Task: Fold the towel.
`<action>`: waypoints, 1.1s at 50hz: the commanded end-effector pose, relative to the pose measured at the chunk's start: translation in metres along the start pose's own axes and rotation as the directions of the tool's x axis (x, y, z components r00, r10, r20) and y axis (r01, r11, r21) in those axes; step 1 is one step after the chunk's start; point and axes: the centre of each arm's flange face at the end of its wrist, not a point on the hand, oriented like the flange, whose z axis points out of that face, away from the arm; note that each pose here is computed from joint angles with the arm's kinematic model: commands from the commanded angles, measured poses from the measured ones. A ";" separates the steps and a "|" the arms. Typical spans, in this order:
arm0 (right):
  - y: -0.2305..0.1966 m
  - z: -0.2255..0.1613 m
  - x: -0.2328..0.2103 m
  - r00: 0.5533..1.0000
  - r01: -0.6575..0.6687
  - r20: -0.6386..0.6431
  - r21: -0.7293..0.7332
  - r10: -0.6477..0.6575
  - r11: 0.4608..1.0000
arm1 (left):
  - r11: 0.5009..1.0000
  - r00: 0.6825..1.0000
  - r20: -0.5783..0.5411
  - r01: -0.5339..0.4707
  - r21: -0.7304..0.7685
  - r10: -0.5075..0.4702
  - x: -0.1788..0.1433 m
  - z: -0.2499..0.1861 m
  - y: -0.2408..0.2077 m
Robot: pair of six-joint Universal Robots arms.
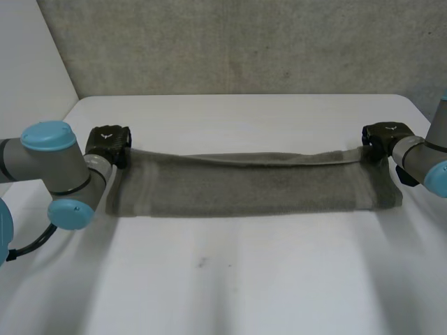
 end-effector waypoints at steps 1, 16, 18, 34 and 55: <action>-0.001 0.005 0.002 1.000 0.003 -0.015 0.014 -0.003 1.000 | 1.000 1.000 -0.004 0.004 0.012 -0.004 0.000 0.003 0.000; -0.090 -0.042 0.012 0.998 0.038 -0.055 0.212 -0.027 0.976 | 0.982 0.987 -0.003 0.160 0.098 -0.161 -0.004 -0.020 -0.051; -0.100 -0.053 0.014 0.998 0.044 -0.061 0.229 -0.030 0.972 | 0.980 0.986 0.008 0.165 0.110 -0.166 -0.007 -0.028 -0.059; -0.052 -0.119 0.002 0.989 0.144 -0.049 0.085 -0.140 0.986 | 0.976 0.984 0.034 0.169 0.136 -0.175 -0.011 -0.111 -0.085; 0.067 -0.097 -0.012 0.953 0.302 0.019 0.012 -0.302 0.953 | 0.971 0.985 0.011 0.166 0.174 -0.170 0.001 -0.133 -0.072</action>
